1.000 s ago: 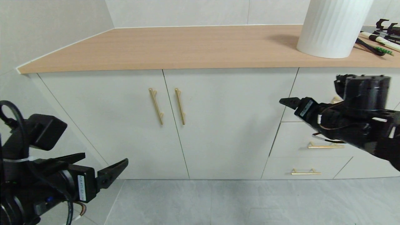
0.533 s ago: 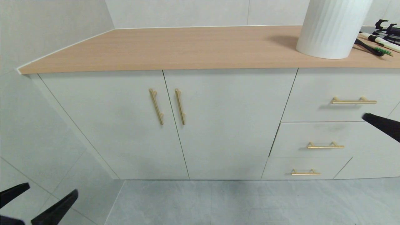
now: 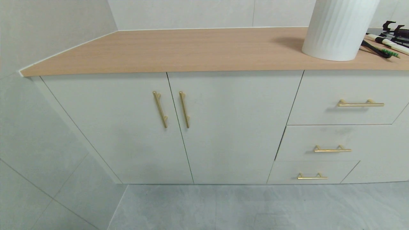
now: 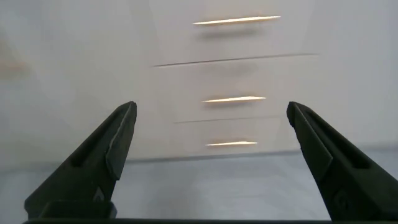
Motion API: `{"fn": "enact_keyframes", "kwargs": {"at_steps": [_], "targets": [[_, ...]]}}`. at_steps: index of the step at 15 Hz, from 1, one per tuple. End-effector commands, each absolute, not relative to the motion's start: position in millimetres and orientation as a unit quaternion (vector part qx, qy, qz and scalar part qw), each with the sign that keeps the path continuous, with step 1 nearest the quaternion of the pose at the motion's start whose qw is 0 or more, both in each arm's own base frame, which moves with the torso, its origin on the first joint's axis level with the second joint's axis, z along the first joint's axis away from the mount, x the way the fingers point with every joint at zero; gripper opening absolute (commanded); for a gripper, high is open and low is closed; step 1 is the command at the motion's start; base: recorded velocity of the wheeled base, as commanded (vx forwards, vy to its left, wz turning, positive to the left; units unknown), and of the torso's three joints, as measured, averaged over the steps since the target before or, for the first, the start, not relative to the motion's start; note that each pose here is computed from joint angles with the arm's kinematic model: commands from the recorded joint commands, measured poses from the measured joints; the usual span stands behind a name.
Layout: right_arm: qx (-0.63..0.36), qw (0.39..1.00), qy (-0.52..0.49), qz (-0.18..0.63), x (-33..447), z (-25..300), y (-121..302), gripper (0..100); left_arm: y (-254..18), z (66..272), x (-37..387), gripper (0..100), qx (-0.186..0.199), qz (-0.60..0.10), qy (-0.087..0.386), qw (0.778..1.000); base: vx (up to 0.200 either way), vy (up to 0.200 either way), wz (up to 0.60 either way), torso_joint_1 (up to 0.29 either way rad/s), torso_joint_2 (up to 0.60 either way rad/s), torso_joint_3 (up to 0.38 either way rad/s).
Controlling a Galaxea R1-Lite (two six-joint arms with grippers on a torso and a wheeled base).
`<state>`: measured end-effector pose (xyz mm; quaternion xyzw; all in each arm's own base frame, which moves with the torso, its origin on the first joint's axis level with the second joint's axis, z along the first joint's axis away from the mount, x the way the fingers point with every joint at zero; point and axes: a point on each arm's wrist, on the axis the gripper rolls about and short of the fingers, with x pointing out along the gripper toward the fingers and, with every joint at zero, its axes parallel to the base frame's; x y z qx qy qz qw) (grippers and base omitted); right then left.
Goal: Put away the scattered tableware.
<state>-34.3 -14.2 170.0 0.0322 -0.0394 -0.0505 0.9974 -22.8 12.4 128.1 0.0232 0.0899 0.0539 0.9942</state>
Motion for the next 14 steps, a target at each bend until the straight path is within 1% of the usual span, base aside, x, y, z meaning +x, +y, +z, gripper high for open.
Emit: {"fn": "enact_keyframes", "kwargs": {"at_steps": [1, 3, 4, 6, 7, 8, 10, 11, 12, 14], "targets": [[0.028, 0.993, -0.065, -0.098, -46.0, 159.3, -10.7, 100, 12.5, 108.9, -31.3, 100, 0.025, 0.090, 0.068, 0.993, 0.000, 0.000, 0.00, 0.000, 0.00, 0.000], [0.019, 0.989, -0.082, -0.124, -53.9, 149.5, -5.6, 100, 13.0, 104.6, -28.2, 100, 0.022, 0.128, 0.059, 0.990, 0.000, 0.000, 0.00, 0.000, 0.00, 0.000], [-0.004, 0.989, -0.080, -0.122, -53.7, 139.8, -4.8, 100, 13.0, 102.3, -26.4, 100, 0.020, 0.153, 0.050, 0.987, 0.000, 0.000, 0.00, 0.000, 0.00, 0.000], [-0.023, 0.988, -0.052, -0.144, -43.3, 121.3, -5.8, 100, 11.5, 92.8, -22.5, 100, 0.015, 0.193, 0.038, 0.980, 0.000, 0.000, 0.00, 0.000, 0.00, 0.000], [-0.022, 0.988, -0.053, -0.146, -38.5, 114.3, -6.0, 100, 10.0, 86.6, -25.1, 100, 0.016, 0.210, 0.020, 0.977, 0.000, 0.000, 0.00, 0.000, 0.00, 0.000], [-0.021, 0.987, -0.061, -0.148, -33.3, 106.8, -6.1, 100, 8.8, 81.6, -27.4, 100, 0.026, 0.204, 0.005, 0.979, 0.000, 0.000, 0.00, 0.000, 0.00, 0.000], [-0.020, 0.987, -0.061, -0.148, -24.5, 89.0, -6.1, 100, 8.7, 79.9, -25.3, 100, 0.002, 0.201, -0.014, 0.979, 0.000, 0.000, 0.00, 0.000, 0.00, 0.000], [-0.017, 0.988, -0.044, -0.145, -24.1, 85.5, -6.1, 100, 7.9, 80.1, -24.8, 100, 0.006, 0.183, -0.016, 0.983, 0.000, 0.000, 0.00, 0.000, 0.00, 0.000], [-0.010, 0.989, -0.025, -0.144, -23.8, 81.3, -6.1, 100, 6.1, 79.7, -24.1, 100, 0.008, 0.142, -0.015, 0.990, 0.000, 0.000, 0.00, 0.000, 0.00, 0.000], [-0.006, 0.992, -0.021, -0.122, -23.4, 80.2, -5.1, 100, 3.3, 79.6, -23.4, 100, 0.007, 0.078, -0.017, 0.997, 0.000, 0.000, 0.00, 0.000, 0.00, 0.000]]}}
